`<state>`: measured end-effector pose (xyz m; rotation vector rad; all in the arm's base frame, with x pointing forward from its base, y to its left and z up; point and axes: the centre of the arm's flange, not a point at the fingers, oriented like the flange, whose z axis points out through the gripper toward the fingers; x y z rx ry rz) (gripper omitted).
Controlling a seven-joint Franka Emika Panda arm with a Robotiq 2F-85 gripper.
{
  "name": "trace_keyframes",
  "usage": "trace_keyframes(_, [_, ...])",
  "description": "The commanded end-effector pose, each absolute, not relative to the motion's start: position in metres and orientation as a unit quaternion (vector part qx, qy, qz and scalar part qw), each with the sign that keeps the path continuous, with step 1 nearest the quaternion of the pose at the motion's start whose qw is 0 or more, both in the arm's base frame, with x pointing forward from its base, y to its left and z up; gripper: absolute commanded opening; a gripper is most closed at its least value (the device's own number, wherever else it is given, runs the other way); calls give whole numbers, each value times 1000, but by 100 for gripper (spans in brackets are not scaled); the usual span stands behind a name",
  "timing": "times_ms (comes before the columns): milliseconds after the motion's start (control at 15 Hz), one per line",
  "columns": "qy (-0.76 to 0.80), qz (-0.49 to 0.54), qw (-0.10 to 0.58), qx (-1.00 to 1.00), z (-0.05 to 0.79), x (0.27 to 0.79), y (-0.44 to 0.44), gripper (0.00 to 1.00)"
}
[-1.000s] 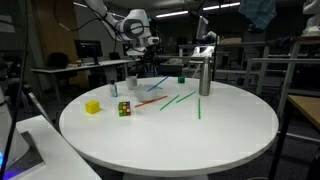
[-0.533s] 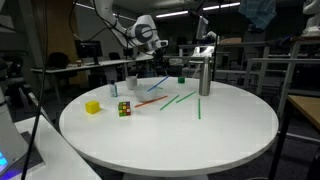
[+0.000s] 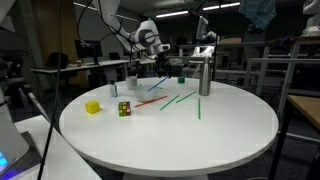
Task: Take the straw from the bowl and place it on the table
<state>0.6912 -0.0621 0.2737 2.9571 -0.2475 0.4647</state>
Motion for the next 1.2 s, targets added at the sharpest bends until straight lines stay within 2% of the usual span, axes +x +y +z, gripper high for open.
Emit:
trace_keyframes(0, [-96,150,63,982,275,708,-59,91])
trace_keyframes(67, [-96,147,62,982,274,708,-60,74])
trace_keyframes(733, [-102,141,57,983,274,705,-59,0])
trace_keyframes(1133, [-99,138,58,984,292,688,-55,0])
